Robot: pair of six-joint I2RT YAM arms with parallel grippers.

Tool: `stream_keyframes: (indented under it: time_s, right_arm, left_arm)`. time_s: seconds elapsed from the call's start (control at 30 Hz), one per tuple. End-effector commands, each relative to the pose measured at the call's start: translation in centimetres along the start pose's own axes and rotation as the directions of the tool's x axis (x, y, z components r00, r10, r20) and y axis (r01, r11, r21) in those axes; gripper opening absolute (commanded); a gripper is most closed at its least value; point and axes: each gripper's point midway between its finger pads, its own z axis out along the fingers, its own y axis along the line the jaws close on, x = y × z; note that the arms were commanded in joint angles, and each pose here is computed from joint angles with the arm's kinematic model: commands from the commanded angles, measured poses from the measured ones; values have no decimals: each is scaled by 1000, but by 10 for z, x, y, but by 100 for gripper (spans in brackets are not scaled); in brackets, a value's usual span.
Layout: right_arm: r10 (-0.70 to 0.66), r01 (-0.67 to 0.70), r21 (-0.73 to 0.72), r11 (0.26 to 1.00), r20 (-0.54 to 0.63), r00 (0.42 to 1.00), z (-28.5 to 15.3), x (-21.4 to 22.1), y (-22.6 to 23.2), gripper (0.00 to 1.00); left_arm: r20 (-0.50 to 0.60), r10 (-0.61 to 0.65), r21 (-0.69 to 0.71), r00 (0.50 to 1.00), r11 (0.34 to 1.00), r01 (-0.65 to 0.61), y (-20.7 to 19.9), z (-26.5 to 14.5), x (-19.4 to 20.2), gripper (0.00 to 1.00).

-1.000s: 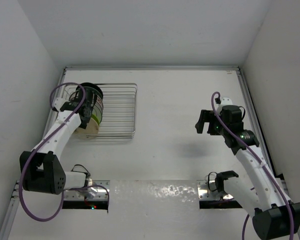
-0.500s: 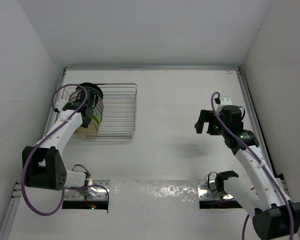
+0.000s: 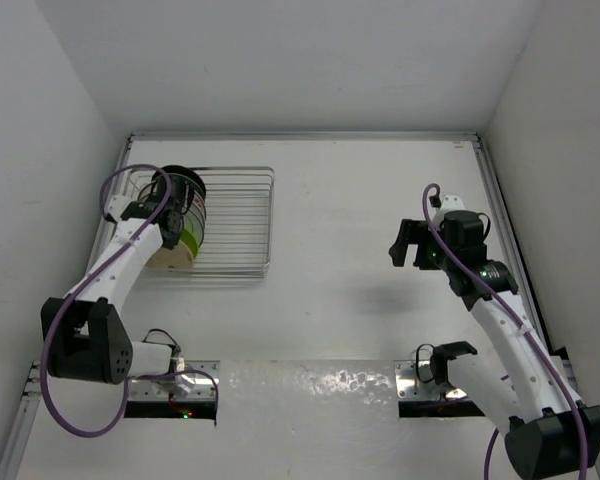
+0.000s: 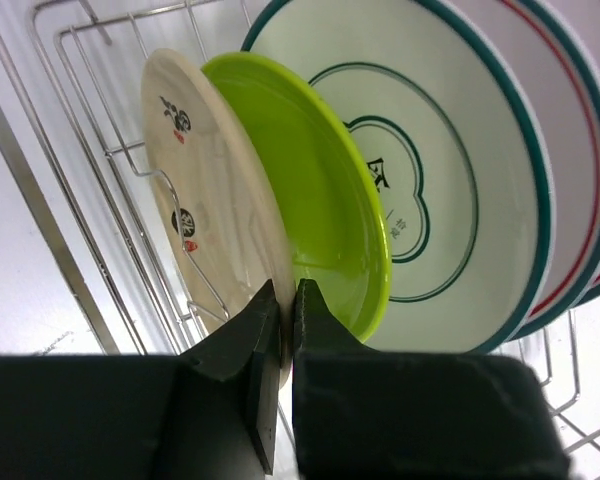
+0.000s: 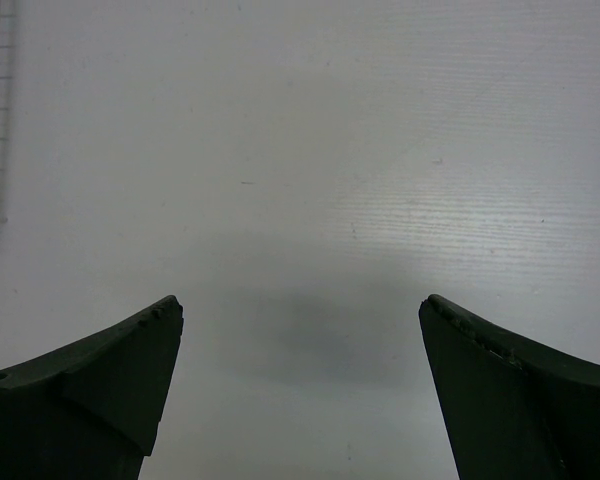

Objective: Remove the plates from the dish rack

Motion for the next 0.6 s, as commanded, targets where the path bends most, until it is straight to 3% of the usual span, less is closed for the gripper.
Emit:
stream_keyframes:
  time_s: [0.0, 0.23, 0.33, 0.47, 0.57]
  right_arm:
    - [-2, 3, -33, 999, 47, 999, -2, -11, 8, 99]
    - [5, -3, -32, 999, 56, 998, -3, -16, 9, 99]
    - [-1, 2, -19, 1000, 57, 998, -4, -19, 7, 99]
    - [8, -9, 13, 1000, 68, 998, -7, -27, 3, 99]
    - [34, -37, 35, 999, 77, 996, -6, -33, 1, 99]
  left_arm:
    - [67, -19, 15, 998, 1000, 18, 1, -18, -29, 0]
    - [91, -49, 123, 995, 992, 38, -7, -51, -53, 0]
    - [101, -61, 271, 993, 962, 32, -29, -77, -70, 0]
    - [165, -56, 487, 985, 873, -32, -57, -133, -106, 0]
    - [240, -16, 645, 971, 750, -147, -88, -183, -130, 0]
